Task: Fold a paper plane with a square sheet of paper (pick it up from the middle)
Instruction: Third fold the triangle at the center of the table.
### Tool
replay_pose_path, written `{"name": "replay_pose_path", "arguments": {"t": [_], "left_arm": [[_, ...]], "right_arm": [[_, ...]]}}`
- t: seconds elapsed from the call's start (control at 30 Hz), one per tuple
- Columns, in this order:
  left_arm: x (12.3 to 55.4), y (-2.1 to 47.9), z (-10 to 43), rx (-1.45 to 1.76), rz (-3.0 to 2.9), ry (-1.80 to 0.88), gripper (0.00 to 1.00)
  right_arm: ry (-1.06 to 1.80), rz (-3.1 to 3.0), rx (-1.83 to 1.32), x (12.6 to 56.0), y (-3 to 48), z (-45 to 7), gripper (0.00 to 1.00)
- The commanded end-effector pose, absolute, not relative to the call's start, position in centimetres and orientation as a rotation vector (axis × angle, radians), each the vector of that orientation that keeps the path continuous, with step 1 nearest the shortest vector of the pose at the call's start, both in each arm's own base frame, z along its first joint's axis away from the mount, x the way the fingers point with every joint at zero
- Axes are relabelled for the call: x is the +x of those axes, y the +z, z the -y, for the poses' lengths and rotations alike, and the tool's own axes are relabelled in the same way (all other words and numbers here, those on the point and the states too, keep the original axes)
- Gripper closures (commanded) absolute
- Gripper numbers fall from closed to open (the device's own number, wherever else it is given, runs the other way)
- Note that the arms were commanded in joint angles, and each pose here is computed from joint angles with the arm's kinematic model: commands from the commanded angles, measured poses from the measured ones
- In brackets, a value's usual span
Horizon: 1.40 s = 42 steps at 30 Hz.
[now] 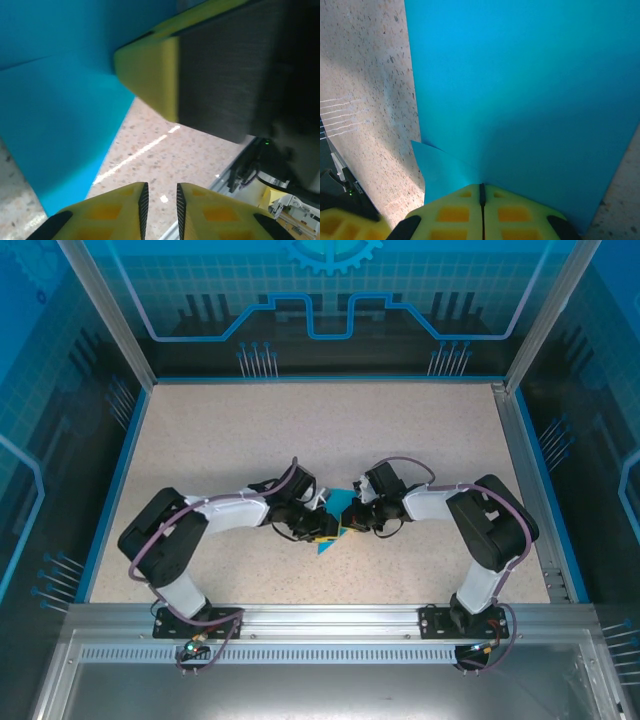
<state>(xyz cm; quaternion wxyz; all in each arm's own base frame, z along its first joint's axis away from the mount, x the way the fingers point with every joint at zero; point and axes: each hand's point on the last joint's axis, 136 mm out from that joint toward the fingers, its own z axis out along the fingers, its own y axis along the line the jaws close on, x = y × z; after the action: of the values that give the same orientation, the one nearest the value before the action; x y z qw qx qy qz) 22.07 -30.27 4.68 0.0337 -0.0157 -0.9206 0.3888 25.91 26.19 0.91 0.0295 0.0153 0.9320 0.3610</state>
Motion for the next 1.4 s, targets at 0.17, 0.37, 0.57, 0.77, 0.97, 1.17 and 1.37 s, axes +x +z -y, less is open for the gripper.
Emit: {"name": "replay_pose_path", "arguments": {"t": [0.17,0.37,0.57,0.77,0.97,1.17,1.37], "left_arm": [[19.8,-0.2,27.8,0.061,2.834,0.972,0.79],[18.6,-0.9,26.7,0.062,2.825,0.904,0.79],[17.7,-0.1,26.0,0.069,2.827,0.909,0.8],[17.0,0.1,25.4,0.107,2.827,0.935,0.79],[19.0,4.8,26.8,0.012,2.908,1.1,0.77],[21.8,7.2,28.3,-0.079,2.977,1.142,0.77],[23.5,6.0,29.9,-0.092,2.965,1.136,0.78]], "right_arm": [[0.914,-2.999,0.174,24.6,-1.9,-22.9,0.94],[0.925,-3.004,0.18,24.5,-2.0,-23.0,0.94],[0.913,-3.006,0.173,24.4,-1.9,-22.8,0.94],[0.924,-3.009,0.168,24.5,-2.1,-22.9,0.94],[0.916,-2.994,0.169,24.9,-2.0,-22.9,0.93],[0.951,-2.978,0.188,25.1,-2.1,-23.3,0.93],[0.936,-2.962,0.194,25.3,-1.8,-23.2,0.93]]}}
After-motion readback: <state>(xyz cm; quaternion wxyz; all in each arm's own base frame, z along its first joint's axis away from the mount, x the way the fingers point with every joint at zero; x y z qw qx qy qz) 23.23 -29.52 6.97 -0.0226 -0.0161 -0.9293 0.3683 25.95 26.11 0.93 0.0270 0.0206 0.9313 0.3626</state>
